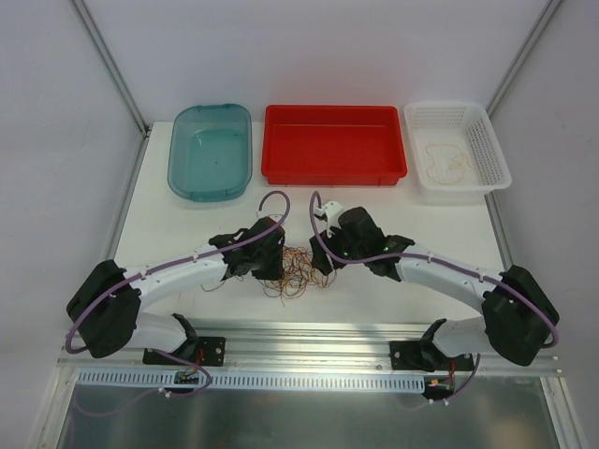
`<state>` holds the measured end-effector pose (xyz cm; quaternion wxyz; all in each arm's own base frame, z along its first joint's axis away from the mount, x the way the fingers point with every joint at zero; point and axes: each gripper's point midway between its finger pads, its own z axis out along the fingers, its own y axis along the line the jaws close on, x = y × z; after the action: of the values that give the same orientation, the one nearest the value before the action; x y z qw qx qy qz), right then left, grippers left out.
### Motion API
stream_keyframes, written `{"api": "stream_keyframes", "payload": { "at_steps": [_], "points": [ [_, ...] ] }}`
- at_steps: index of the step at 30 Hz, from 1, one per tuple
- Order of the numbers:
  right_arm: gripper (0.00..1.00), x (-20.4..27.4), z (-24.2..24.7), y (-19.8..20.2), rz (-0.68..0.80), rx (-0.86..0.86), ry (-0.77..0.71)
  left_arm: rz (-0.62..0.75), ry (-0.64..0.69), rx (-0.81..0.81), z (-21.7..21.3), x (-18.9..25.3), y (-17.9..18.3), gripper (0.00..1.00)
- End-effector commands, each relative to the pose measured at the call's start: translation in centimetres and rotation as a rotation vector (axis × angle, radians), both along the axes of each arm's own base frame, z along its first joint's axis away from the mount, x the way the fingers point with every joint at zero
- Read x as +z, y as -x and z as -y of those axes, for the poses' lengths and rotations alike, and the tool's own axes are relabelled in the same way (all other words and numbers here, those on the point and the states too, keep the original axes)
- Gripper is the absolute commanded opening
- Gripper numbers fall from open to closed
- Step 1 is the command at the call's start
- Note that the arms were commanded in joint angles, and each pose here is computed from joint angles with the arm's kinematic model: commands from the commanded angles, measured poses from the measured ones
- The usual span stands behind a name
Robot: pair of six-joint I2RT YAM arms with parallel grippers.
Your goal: Untangle the cables
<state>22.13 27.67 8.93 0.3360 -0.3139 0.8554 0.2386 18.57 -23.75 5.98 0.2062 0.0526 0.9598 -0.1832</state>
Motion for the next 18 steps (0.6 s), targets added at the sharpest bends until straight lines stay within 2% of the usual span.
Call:
{"api": "stream_keyframes", "payload": {
  "at_steps": [1, 5, 9, 12, 13, 14, 15, 16, 18],
  "points": [
    [0.7, 1.3, -1.4, -0.3, 0.052, 0.145, 0.028, 0.032, 0.027, -0.043, 0.5, 1.2, 0.2, 0.11],
    [0.68, 0.6, -2.8, 0.6, 0.0, 0.244, 0.015, 0.043, 0.027, -0.045, 0.6, 1.4, -0.1, 0.1],
    [0.59, -0.8, -3.3, 0.9, -0.041, 0.277, 0.022, 0.059, 0.022, -0.037, 0.5, 1.7, -0.4, 0.09],
    [0.47, -1.8, -3.1, 1.1, -0.061, 0.282, 0.037, 0.071, 0.007, -0.03, 0.2, 1.6, -0.5, 0.09],
    [0.33, -2.0, -3.0, 1.2, -0.066, 0.28, 0.041, 0.075, 0.001, -0.029, 0.0, 1.6, -0.6, 0.09],
    [0.25, -1.6, -2.9, 1.2, -0.051, 0.274, 0.033, 0.083, -0.009, -0.019, -0.2, 1.5, -0.8, 0.09],
    [0.12, -1.2, -2.8, 1.2, -0.043, 0.271, 0.028, 0.079, -0.026, -0.014, -0.6, 1.2, -0.7, 0.08],
    [0.08, -0.9, -2.7, 1.3, -0.037, 0.266, 0.026, 0.08, -0.036, -0.008, -0.8, 1.1, -0.7, 0.08],
    [0.07, 0.8, -2.0, 1.3, 0.001, 0.251, 0.018, 0.08, -0.078, 0.019, -1.8, 0.5, -0.8, 0.07]
  ]
}}
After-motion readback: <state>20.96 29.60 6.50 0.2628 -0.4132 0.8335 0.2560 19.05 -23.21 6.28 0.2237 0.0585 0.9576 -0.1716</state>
